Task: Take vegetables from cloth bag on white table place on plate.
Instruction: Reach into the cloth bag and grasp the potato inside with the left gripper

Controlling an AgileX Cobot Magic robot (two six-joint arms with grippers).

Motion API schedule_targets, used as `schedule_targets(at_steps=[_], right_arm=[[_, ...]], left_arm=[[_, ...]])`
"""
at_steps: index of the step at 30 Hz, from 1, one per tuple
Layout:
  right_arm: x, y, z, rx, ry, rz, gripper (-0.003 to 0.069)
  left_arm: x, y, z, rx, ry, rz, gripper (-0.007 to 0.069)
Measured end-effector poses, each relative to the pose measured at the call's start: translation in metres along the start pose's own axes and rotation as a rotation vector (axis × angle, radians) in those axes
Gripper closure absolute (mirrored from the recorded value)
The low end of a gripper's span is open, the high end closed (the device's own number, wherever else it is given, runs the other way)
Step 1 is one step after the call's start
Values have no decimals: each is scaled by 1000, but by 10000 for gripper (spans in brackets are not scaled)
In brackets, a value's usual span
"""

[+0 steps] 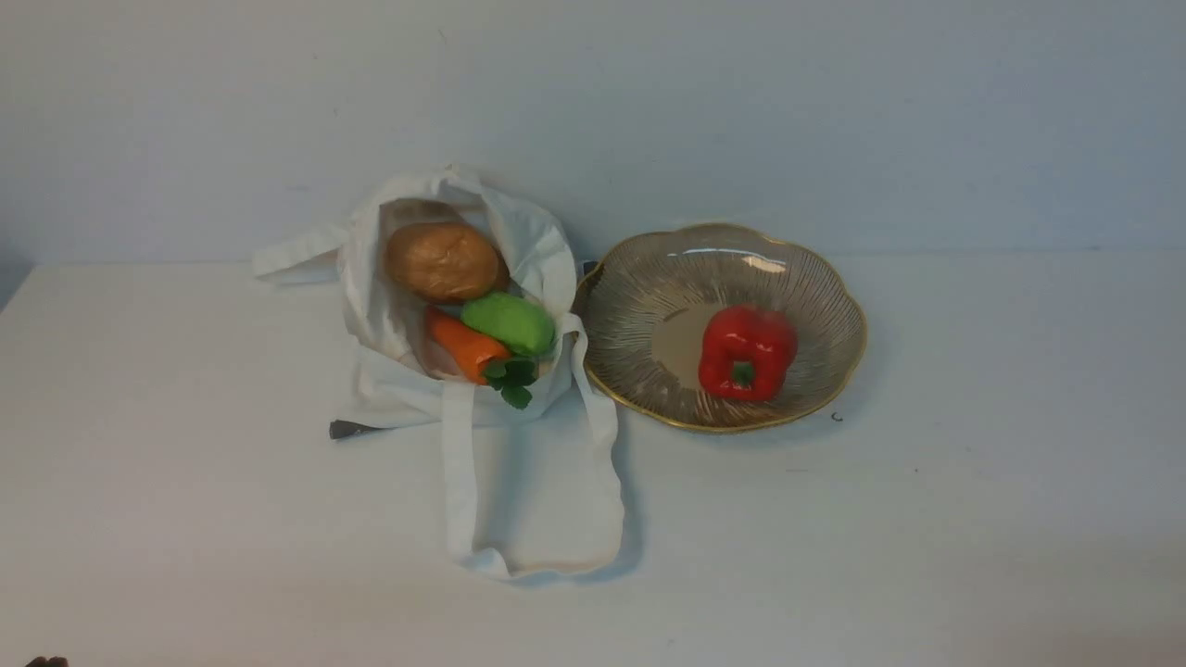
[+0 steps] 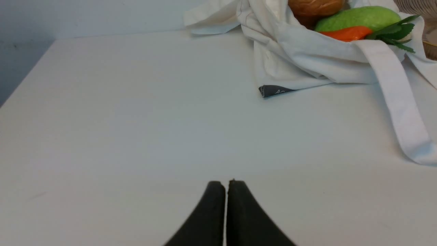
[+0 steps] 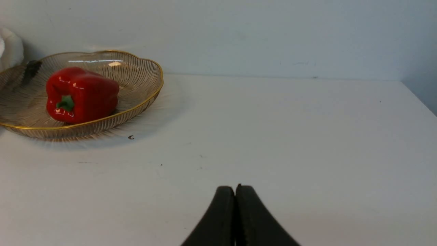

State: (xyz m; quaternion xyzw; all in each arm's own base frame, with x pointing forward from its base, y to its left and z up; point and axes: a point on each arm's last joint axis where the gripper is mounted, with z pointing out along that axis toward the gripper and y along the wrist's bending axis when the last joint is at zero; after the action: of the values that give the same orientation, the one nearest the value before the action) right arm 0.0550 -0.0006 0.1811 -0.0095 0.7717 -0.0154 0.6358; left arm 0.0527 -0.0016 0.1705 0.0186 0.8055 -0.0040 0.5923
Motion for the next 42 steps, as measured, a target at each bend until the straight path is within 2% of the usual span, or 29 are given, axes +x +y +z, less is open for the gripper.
schedule_targets(at_steps=[7, 9, 10, 11, 12, 17, 18, 20, 25, 30, 32, 33, 35, 36, 37, 42], right_arm=[[0, 0, 0, 0, 0, 0, 674], [0, 0, 0, 0, 0, 0, 674], [0, 0, 0, 0, 0, 0, 674], [0, 0, 0, 0, 0, 0, 674], [0, 0, 0, 0, 0, 0, 674], [0, 0, 0, 0, 0, 0, 674], [0, 0, 0, 0, 0, 0, 674], [0, 0, 0, 0, 0, 0, 674], [0, 0, 0, 0, 0, 0, 674], [0, 0, 0, 0, 0, 0, 674], [0, 0, 0, 0, 0, 0, 674], [0, 0, 0, 0, 0, 0, 674], [0, 0, 0, 0, 0, 0, 674], [0, 0, 0, 0, 0, 0, 674], [0, 0, 0, 0, 0, 0, 674], [0, 0, 0, 0, 0, 0, 674]], left_arm=[[0, 0, 0, 0, 0, 0, 630], [0, -1, 0, 10, 0, -42, 630], [0, -3, 0, 85, -4, -138, 630], [0, -3, 0, 38, 0, -178, 630], [-1, -6, 0, 63, 2, -281, 630], [-7, -20, -2, 241, 38, -1016, 630], [-8, -20, -3, 247, 40, -1036, 630], [-11, -23, -4, 298, 48, -1187, 630], [-13, -23, -4, 314, 26, -1210, 630], [-34, -27, -13, 402, -12, -1222, 630], [-71, -29, -34, 488, -110, -1086, 630], [-76, -30, -37, 496, -120, -1059, 630], [-109, -35, -45, 528, -100, -893, 630], [-109, -35, -45, 528, -100, -893, 630], [-128, -40, -36, 531, 5, -763, 630], [-160, -47, 10, 521, 369, -458, 630]])
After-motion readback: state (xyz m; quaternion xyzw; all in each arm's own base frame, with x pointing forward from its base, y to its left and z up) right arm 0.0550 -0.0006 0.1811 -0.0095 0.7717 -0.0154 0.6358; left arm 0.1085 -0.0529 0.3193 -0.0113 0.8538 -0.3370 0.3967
